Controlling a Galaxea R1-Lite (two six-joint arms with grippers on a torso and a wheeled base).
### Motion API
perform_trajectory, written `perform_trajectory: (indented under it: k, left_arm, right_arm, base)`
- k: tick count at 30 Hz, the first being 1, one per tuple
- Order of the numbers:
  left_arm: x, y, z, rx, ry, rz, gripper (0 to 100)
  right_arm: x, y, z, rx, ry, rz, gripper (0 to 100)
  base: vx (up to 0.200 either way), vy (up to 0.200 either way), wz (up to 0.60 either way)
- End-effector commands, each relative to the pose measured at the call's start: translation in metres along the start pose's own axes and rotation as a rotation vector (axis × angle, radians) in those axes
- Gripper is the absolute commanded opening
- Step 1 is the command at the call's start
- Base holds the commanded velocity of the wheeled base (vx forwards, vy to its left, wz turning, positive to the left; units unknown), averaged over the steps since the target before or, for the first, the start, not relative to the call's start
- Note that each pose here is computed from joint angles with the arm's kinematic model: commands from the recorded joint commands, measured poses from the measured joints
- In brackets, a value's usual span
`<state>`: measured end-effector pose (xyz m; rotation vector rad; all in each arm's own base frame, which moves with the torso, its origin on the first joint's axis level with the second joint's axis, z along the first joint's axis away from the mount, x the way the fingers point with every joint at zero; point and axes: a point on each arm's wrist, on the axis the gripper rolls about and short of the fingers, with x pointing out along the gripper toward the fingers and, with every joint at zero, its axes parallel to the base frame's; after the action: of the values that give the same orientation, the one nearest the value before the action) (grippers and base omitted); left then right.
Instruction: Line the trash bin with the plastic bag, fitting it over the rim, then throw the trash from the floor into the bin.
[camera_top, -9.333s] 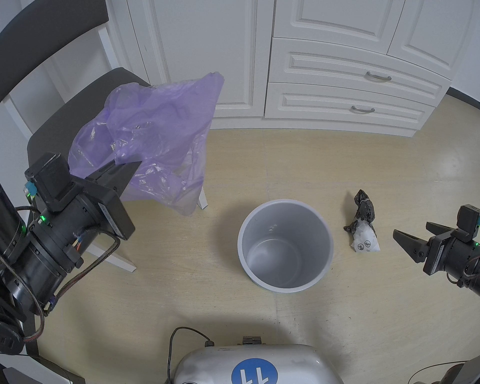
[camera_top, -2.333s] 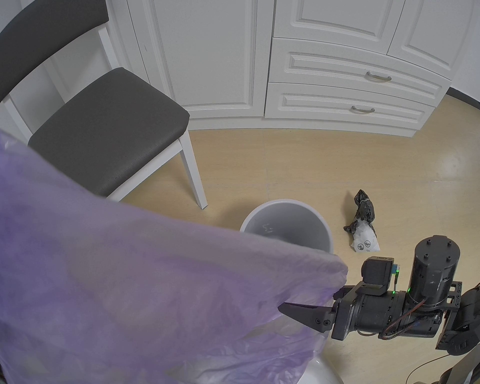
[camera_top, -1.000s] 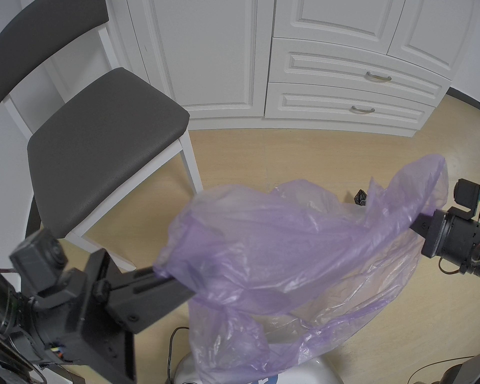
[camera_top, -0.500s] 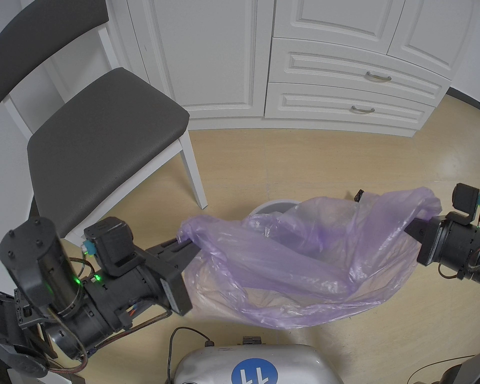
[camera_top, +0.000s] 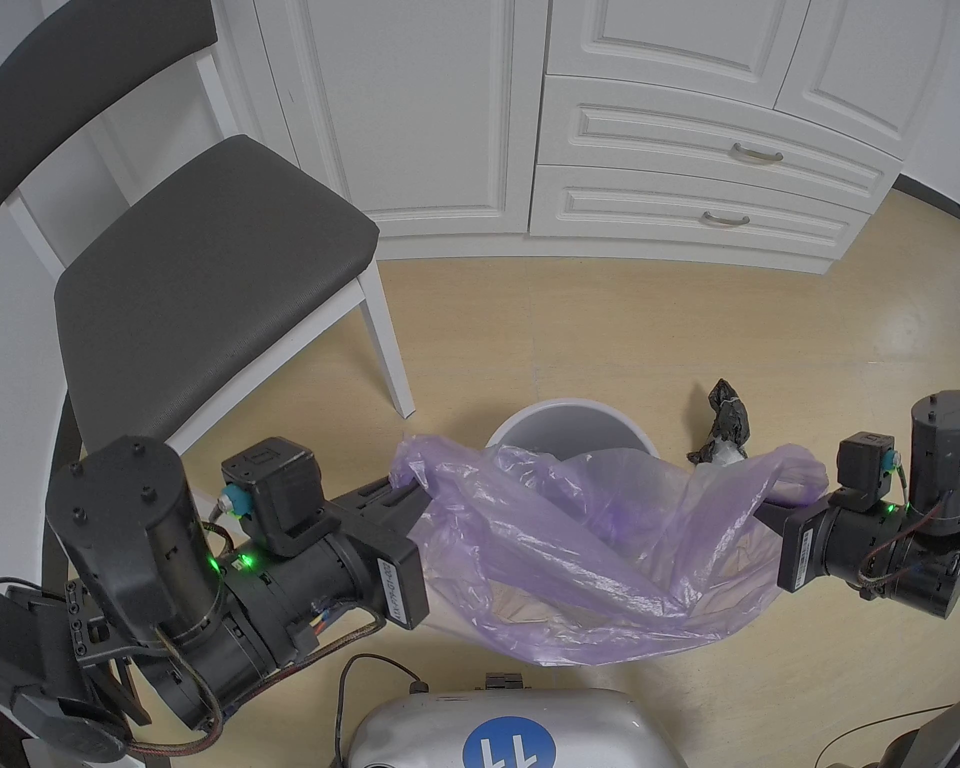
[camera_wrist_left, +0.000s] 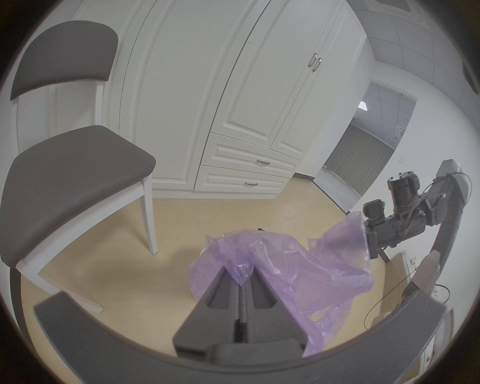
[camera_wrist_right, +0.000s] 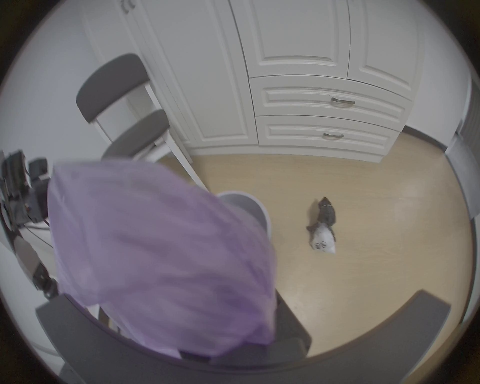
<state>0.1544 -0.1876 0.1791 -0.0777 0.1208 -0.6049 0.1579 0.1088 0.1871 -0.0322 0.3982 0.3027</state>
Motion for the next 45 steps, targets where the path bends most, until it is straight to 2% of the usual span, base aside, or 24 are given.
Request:
perform_trajectory:
  k: [1, 5, 10, 15, 18, 20, 25, 28, 32, 45]
  left_arm:
    - [-0.006, -0.002, 0.004, -0.002, -0.020, -0.015, 0]
    - [-0.006, -0.001, 0.003, 0.002, -0.012, -0.011, 0]
    - [-0.002, 0.006, -0.004, 0.080, 0.013, 0.024, 0]
    - [0.000, 0.013, -0.005, 0.083, 0.017, 0.054, 0]
    - [0.000, 0.018, -0.003, 0.081, 0.013, 0.072, 0]
    - [-0.002, 0.025, -0.002, 0.080, 0.013, 0.090, 0]
    - [-0.007, 0.031, 0.002, 0.074, 0.004, 0.048, 0]
    - [-0.007, 0.034, 0.001, 0.077, 0.007, 0.048, 0]
    - [-0.008, 0.045, -0.001, 0.132, 0.019, 0.088, 0]
    - [-0.010, 0.058, 0.001, 0.136, 0.013, 0.092, 0]
  right_arm:
    - [0.003, -0.006, -0.010, -0.040, 0.037, -0.039, 0]
    - [0.002, -0.006, -0.010, -0.050, 0.037, -0.041, 0]
    - [-0.002, -0.009, -0.014, -0.104, 0.034, -0.100, 0]
    - [-0.011, -0.013, -0.015, -0.149, 0.007, -0.126, 0]
    - [-0.012, -0.013, -0.014, -0.146, 0.001, -0.127, 0]
    - [-0.009, -0.024, -0.012, -0.124, 0.007, -0.173, 0]
    - [-0.009, -0.028, -0.011, -0.119, 0.007, -0.192, 0]
    - [-0.009, -0.029, -0.013, -0.133, 0.018, -0.198, 0]
    - [-0.008, -0.035, -0.016, -0.155, 0.039, -0.228, 0]
    - [-0.007, -0.046, -0.017, -0.168, 0.057, -0.287, 0]
  base:
    - [0.000, 0.000, 0.00]
    - [0.000, 0.000, 0.00]
    - [0.000, 0.000, 0.00]
    - [0.000, 0.000, 0.00]
    - [0.000, 0.000, 0.00]
    - [0.000, 0.000, 0.00]
    - [0.000, 0.000, 0.00]
    - [0.000, 0.000, 0.00]
    - [0.000, 0.000, 0.00]
    - [0.000, 0.000, 0.00]
